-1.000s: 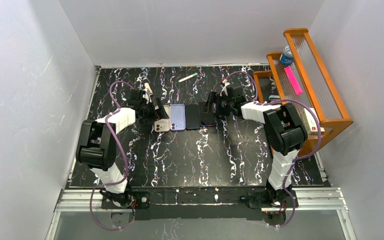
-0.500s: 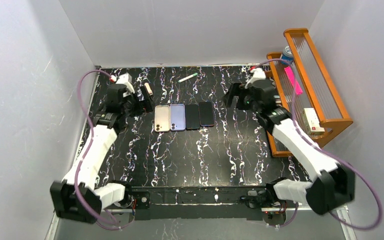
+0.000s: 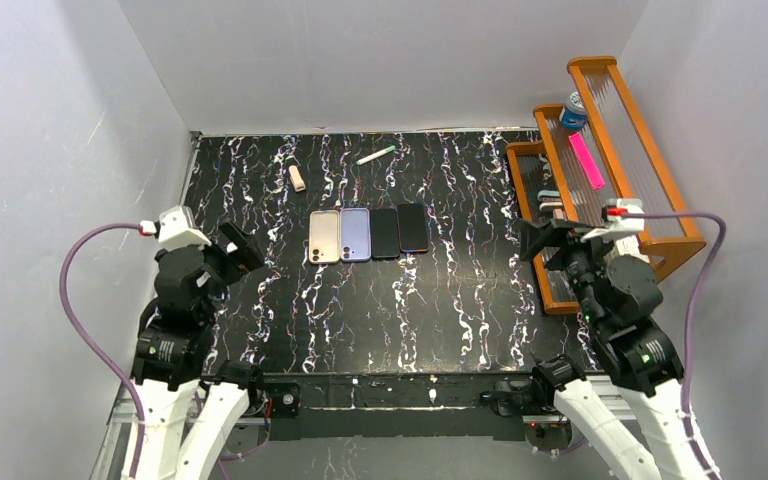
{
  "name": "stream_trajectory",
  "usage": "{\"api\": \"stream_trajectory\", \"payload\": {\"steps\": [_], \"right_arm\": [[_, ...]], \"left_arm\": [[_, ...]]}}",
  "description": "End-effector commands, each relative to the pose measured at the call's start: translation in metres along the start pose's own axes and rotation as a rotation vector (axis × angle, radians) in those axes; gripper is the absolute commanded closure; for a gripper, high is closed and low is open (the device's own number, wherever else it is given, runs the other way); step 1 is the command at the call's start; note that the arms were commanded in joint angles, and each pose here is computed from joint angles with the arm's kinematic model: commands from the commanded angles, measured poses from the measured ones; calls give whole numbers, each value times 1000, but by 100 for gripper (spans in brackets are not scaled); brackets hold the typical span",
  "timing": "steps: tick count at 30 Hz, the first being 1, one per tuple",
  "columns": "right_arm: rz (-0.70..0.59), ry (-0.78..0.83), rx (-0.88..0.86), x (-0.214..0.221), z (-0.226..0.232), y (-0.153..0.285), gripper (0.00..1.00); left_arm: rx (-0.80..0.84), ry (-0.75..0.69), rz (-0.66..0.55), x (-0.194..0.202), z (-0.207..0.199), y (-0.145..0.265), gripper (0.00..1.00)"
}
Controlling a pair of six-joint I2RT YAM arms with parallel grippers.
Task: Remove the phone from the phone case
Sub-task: Reset both arms
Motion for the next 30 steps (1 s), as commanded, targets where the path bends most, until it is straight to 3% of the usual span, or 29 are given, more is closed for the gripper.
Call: {"api": "stream_trajectory", "payload": {"steps": [1,13,30], "right_arm": [[46,25,73,20,-12,21,1],[-23,36,86,37,-22,52,1],[-40,21,57,48,-22,63,1]], "left_arm": [[-145,8,-18,10,24,11,2],[-119,110,-93,11,35,40,2],[-96,125,-72,20,36,34,2]]}}
Point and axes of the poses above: each gripper's point midway between its finger pads, its own y axis back along the fingers, its own z axis along the line the jaws close on, x = y × z, the point moved 9 cm from there along y, back along the fingers, and after that the axes turned 14 degrees about y, right-handed, at the moved point
